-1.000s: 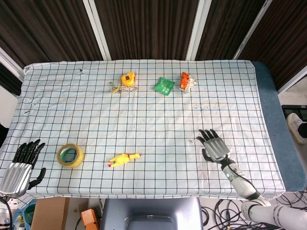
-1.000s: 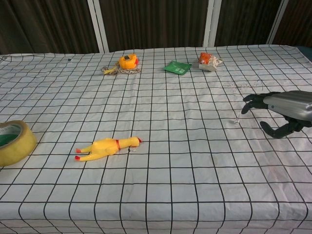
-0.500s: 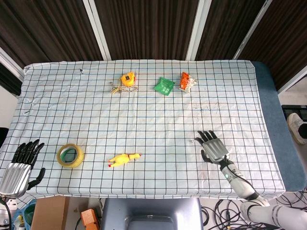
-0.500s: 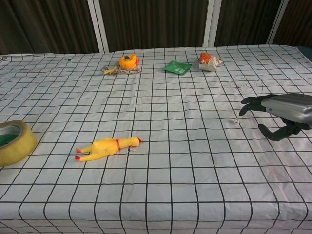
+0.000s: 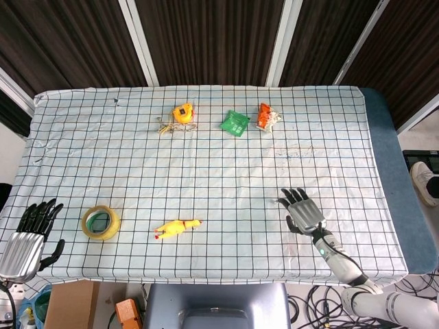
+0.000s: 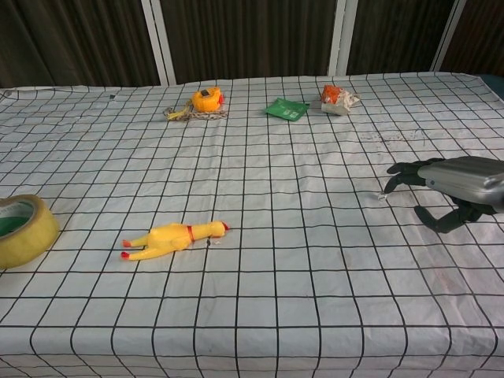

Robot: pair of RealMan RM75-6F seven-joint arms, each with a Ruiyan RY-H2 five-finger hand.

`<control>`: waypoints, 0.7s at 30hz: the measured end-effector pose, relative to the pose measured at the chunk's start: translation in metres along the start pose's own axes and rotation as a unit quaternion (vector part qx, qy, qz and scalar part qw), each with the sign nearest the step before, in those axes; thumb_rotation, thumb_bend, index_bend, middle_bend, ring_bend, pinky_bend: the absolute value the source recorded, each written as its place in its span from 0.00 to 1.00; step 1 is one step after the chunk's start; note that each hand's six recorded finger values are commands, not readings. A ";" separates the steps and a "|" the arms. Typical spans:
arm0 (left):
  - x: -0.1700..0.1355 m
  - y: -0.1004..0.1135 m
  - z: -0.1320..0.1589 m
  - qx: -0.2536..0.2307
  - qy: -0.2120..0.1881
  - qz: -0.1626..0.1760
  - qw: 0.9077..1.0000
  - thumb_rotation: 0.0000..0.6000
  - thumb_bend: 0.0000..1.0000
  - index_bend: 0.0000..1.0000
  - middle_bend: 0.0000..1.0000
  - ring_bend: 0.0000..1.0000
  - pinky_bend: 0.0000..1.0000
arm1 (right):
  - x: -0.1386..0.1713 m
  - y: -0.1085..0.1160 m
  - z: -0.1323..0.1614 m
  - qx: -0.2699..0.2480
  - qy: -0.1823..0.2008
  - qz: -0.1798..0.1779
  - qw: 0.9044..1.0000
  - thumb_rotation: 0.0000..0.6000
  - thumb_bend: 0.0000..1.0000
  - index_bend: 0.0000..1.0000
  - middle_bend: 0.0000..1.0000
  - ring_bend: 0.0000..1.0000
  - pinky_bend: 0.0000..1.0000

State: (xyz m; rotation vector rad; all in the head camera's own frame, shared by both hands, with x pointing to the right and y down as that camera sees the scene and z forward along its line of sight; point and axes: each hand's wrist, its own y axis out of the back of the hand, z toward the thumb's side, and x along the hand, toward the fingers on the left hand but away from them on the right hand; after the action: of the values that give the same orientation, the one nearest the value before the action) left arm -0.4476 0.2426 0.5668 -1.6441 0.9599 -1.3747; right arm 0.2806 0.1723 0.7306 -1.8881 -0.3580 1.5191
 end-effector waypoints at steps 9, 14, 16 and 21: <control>0.000 -0.001 0.001 0.000 -0.001 -0.002 1.000 1.00 0.43 0.00 0.00 0.00 0.00 | 0.009 -0.003 0.003 0.011 0.008 0.002 1.000 0.84 0.64 0.18 0.00 0.00 0.00; 0.001 0.000 0.001 -0.002 -0.002 -0.002 1.000 1.00 0.43 0.00 0.00 0.00 0.00 | 0.017 -0.009 0.008 0.020 0.019 0.009 1.000 0.84 0.64 0.19 0.00 0.00 0.00; 0.001 0.000 0.001 -0.003 -0.002 -0.001 1.000 1.00 0.43 0.00 0.00 0.00 0.00 | 0.020 -0.009 0.010 0.023 0.025 0.009 0.999 0.84 0.64 0.19 0.00 0.00 0.00; 0.001 0.002 0.001 -0.003 -0.004 0.002 1.000 1.00 0.43 0.00 0.00 0.00 0.00 | 0.033 -0.006 0.012 0.033 0.033 -0.002 0.999 0.84 0.64 0.18 0.00 0.00 0.00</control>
State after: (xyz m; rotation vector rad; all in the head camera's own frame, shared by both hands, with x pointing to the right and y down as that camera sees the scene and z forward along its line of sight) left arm -0.4464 0.2413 0.5652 -1.6491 0.9632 -1.3625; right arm 0.2794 0.2006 0.7085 -1.8805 -0.2789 1.4445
